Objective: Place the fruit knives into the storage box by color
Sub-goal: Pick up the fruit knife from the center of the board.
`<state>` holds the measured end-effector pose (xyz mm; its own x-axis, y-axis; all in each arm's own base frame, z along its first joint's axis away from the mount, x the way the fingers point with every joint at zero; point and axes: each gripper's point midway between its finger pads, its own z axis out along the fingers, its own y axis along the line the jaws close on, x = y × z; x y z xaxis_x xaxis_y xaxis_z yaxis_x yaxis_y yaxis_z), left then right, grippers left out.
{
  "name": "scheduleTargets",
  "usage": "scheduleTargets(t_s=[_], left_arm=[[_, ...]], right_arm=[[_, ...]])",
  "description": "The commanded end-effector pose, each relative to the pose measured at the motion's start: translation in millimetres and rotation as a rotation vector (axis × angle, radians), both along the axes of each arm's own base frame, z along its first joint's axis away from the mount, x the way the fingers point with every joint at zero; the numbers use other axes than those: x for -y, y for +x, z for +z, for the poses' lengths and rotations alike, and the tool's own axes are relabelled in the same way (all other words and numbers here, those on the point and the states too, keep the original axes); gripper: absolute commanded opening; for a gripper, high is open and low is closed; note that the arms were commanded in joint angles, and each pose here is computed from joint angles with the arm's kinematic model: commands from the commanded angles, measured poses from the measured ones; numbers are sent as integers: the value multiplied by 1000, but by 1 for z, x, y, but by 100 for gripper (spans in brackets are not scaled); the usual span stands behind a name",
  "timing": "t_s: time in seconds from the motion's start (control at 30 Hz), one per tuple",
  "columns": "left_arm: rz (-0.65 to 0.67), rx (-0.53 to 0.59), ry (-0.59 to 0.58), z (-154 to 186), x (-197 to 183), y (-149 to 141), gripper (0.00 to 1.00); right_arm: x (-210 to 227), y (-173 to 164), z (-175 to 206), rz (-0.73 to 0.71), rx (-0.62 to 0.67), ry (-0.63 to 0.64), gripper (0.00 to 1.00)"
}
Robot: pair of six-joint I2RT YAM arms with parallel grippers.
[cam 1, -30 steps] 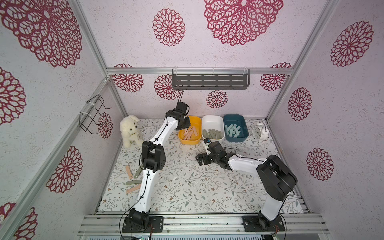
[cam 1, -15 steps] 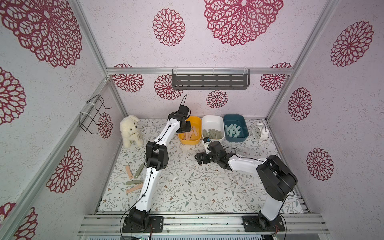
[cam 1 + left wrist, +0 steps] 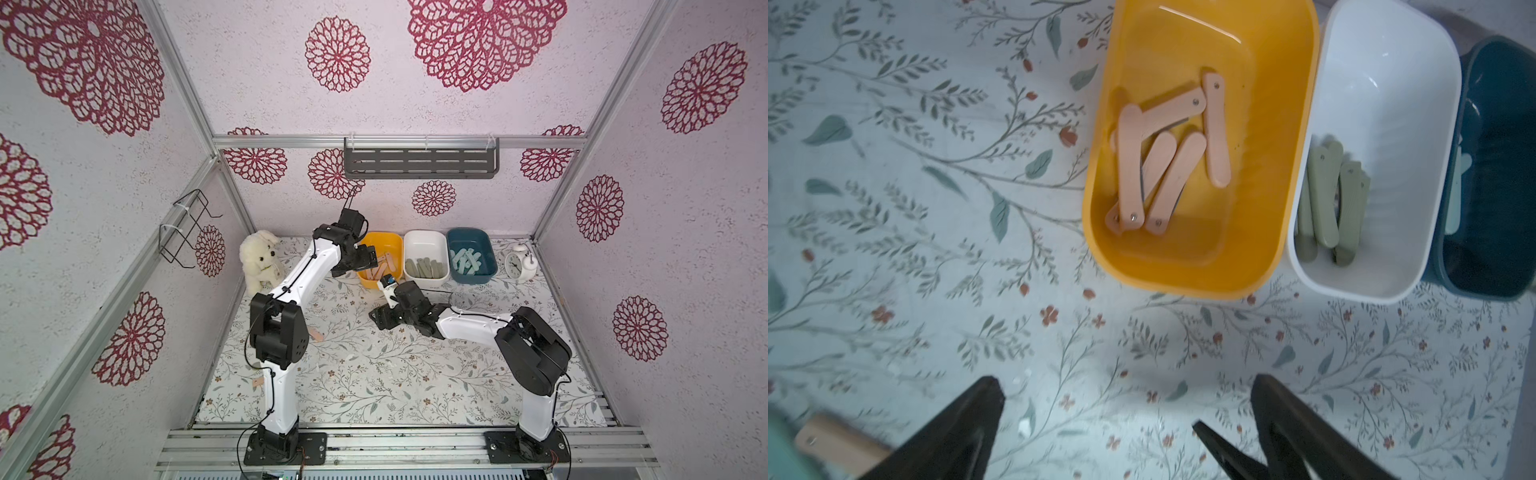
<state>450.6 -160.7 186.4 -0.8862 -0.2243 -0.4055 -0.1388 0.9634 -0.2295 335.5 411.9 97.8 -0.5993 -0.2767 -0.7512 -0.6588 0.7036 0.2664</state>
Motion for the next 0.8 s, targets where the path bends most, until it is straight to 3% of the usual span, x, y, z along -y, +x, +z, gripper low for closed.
scheduleTargets(t_s=[0.0,0.2,0.4,0.63,0.77], left_arm=[[47,61,-22,30,-18,-28,97],[150,19,-34,16,-70,-78,97],[228,23,-44,16,-113,-98,97],[265,26,-62,12,-131,-106,97],[275,15,-61,5,-137,-107,97]], right_arm=[[-34,-12,0,70,38,-19,65],[-104,-39,-14,210,103,-75,58],[-151,-43,-32,287,127,-142,57],[-167,-40,-64,304,106,-231,61],[-163,-41,-82,302,76,-267,57]])
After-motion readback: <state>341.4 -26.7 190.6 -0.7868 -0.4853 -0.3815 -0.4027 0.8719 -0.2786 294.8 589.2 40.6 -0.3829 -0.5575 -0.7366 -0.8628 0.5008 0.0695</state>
